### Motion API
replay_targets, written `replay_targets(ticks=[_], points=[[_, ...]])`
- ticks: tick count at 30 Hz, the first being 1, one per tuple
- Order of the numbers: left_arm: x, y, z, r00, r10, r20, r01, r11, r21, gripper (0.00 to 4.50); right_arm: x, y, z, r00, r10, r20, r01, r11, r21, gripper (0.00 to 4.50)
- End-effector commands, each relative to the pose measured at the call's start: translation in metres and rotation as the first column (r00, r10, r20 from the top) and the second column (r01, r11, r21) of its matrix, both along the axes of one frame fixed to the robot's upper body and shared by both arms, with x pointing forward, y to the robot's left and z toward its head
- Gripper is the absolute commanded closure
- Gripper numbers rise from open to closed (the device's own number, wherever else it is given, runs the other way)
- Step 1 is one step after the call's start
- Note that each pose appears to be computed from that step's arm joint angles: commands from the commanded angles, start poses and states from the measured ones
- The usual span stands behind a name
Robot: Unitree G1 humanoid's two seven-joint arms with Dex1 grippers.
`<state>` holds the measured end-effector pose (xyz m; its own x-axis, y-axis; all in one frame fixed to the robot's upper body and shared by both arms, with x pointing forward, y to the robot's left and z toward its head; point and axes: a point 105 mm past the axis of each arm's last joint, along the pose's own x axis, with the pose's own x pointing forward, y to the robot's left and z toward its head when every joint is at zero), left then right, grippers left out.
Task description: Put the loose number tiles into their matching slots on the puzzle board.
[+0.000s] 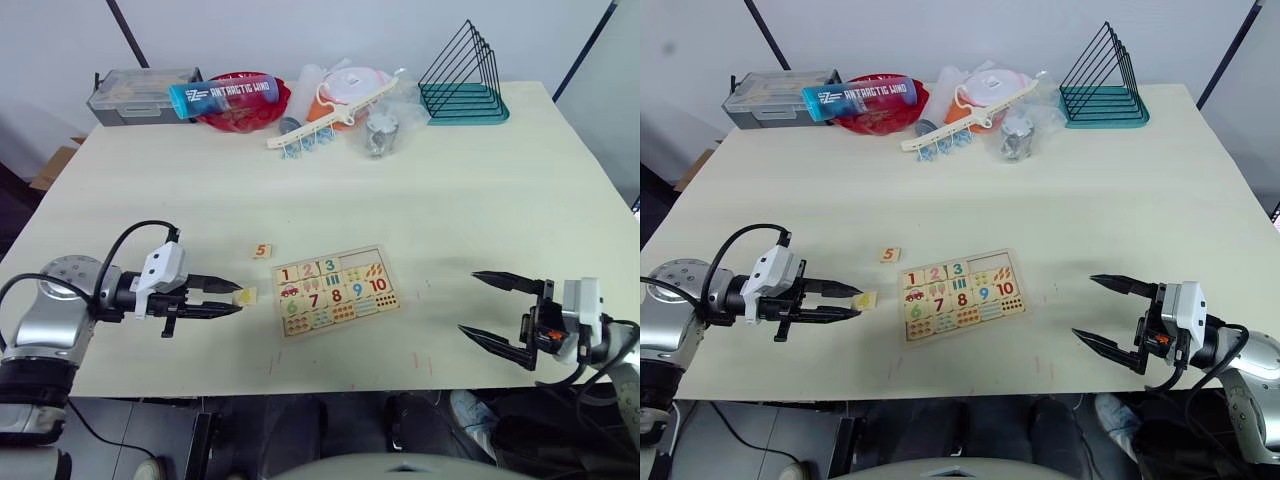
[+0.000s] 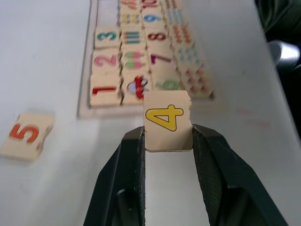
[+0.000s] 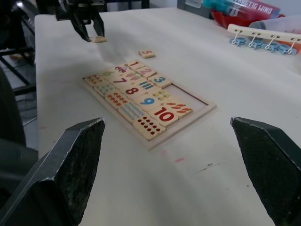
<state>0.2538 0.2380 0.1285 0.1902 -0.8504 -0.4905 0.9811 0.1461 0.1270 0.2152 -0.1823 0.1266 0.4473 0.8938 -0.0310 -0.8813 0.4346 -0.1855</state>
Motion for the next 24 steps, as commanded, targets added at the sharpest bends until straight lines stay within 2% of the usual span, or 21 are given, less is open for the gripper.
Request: replay_targets(ticks=[1,10,16,20,24], points=[[0.003,-0.01,0.021,0.999,0.016,0.052,-0.016,1.0,0.008,3.51,-0.004,0.005,0.009,0.999,0.005,0.041,-0.005,1.0,0.006,0.0],[0.017,-0.047,0.043,0.996,0.013,0.083,-0.014,1.0,0.011,3.51,-0.002,0.017,0.015,0.998,0.024,0.055,-0.025,0.999,0.029,0.0],[0.028,-0.063,0.055,0.992,-0.002,0.122,-0.006,0.998,0.065,3.51,0.002,0.025,0.018,0.998,0.017,0.063,-0.021,0.999,0.048,0.0],[0.033,-0.075,0.058,0.993,0.0,0.12,-0.016,0.991,0.134,3.51,0.001,0.029,0.02,0.998,0.023,0.064,-0.026,0.998,0.053,0.0],[0.037,-0.09,0.066,0.994,-0.012,0.113,-0.007,0.987,0.161,3.51,0.001,0.032,0.023,0.997,0.027,0.068,-0.031,0.998,0.056,0.0]])
